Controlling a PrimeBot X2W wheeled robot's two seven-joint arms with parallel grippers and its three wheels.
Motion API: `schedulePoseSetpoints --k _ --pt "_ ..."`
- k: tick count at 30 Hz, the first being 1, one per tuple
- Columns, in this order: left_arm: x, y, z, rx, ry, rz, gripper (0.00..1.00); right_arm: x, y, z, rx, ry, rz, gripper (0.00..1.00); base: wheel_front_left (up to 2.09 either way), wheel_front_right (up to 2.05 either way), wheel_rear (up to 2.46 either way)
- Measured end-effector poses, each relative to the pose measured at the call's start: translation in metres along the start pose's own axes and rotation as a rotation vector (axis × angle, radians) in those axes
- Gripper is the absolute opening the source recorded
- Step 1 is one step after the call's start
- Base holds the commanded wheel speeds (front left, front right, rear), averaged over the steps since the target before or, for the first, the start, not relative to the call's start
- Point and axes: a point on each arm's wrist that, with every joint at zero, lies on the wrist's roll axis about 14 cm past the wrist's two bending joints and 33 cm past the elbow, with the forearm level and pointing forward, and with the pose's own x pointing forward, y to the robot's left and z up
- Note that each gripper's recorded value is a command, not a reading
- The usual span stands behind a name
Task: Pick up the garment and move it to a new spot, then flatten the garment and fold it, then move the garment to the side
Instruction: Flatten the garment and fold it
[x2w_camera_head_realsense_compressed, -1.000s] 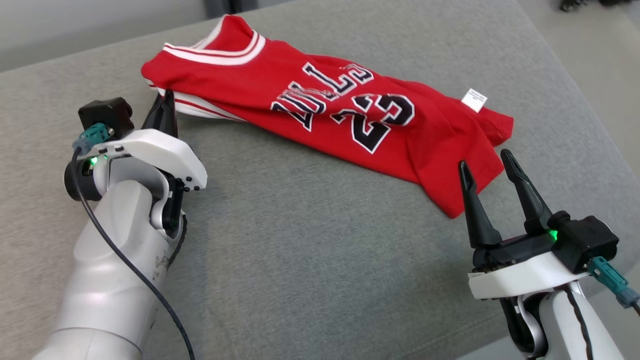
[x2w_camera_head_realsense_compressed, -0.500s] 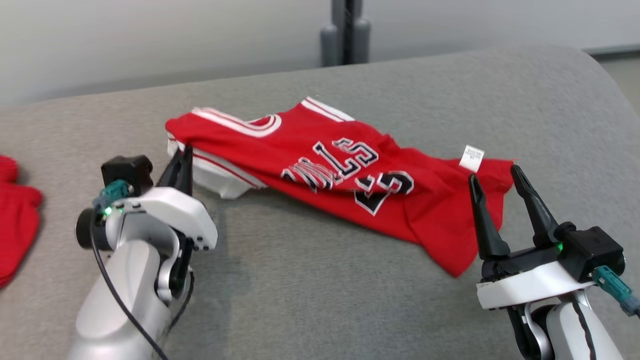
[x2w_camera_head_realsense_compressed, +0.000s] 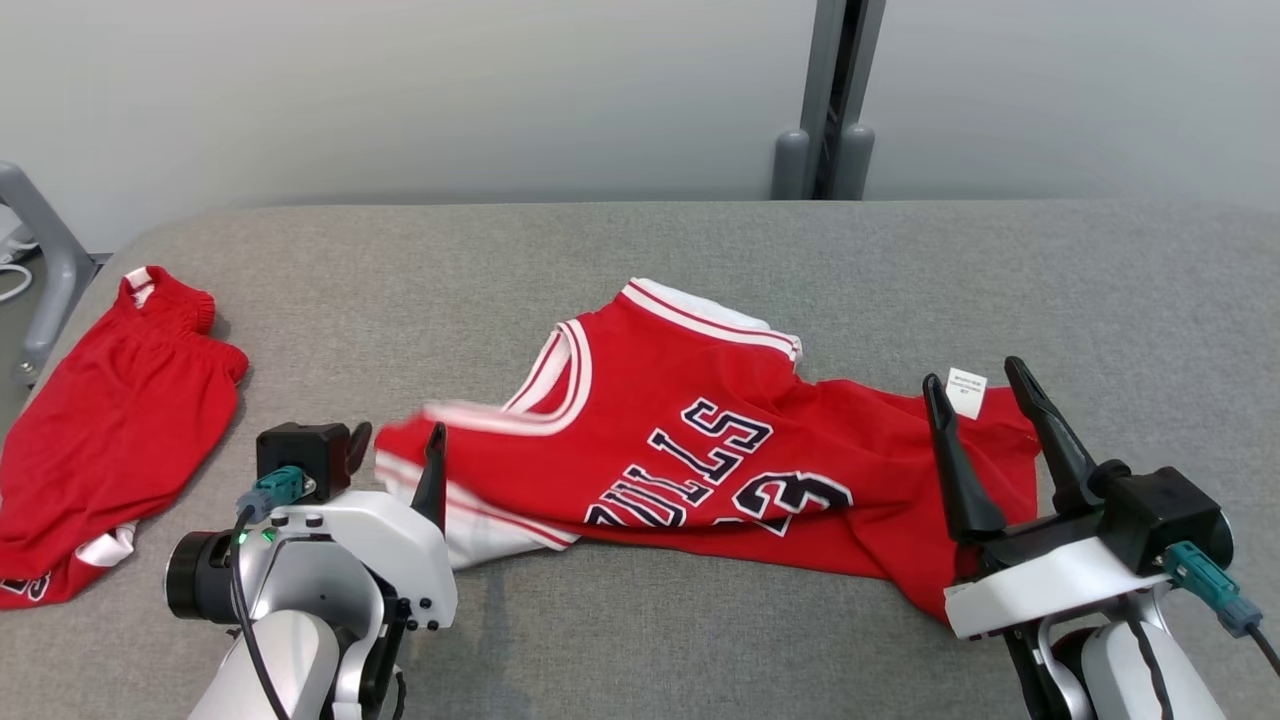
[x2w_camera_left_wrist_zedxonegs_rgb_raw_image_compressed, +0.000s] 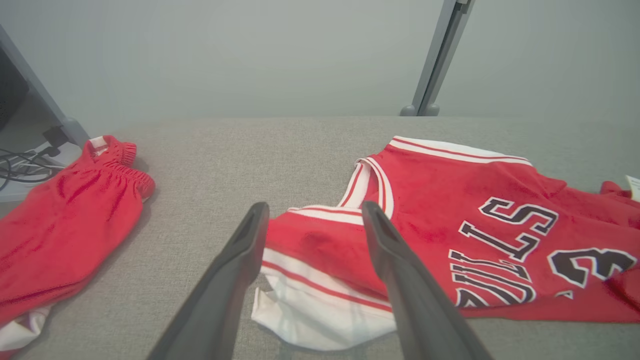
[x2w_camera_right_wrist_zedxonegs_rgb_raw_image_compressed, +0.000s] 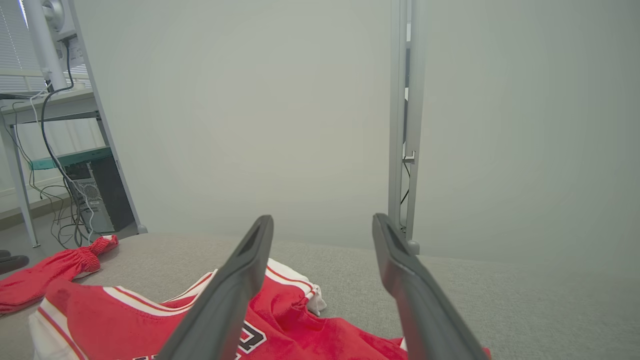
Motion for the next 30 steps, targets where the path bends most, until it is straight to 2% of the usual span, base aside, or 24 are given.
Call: schedulePoseSetpoints --k 5,11,17,22,30 --pt "-0.01 0.003 0.029 -0.01 -0.133 0.028 1.0 0.002 0.007 0.0 0.0 0.006 0.02 1.0 0.0 0.0 0.0" --pt "-0.019 -0.016 0.049 -0.043 -0.264 -0.025 1.0 0.007 0.012 -0.02 0.042 0.098 0.029 1.0 0.0 0.0 0.0" --pt "-0.023 -0.031 0.034 -0.054 -0.252 -0.069 1.0 0.033 0.009 -0.047 0.095 0.225 0.045 1.0 0.0 0.0 0.0" --pt "-0.026 -0.029 0.022 -0.066 -0.234 -0.06 1.0 0.055 0.011 -0.078 0.145 0.347 0.075 1.0 0.0 0.0 0.0" --pt "-0.026 -0.011 0.015 -0.095 -0.231 0.006 1.0 0.075 0.023 -0.134 0.359 0.571 0.065 1.0 0.0 0.0 0.0"
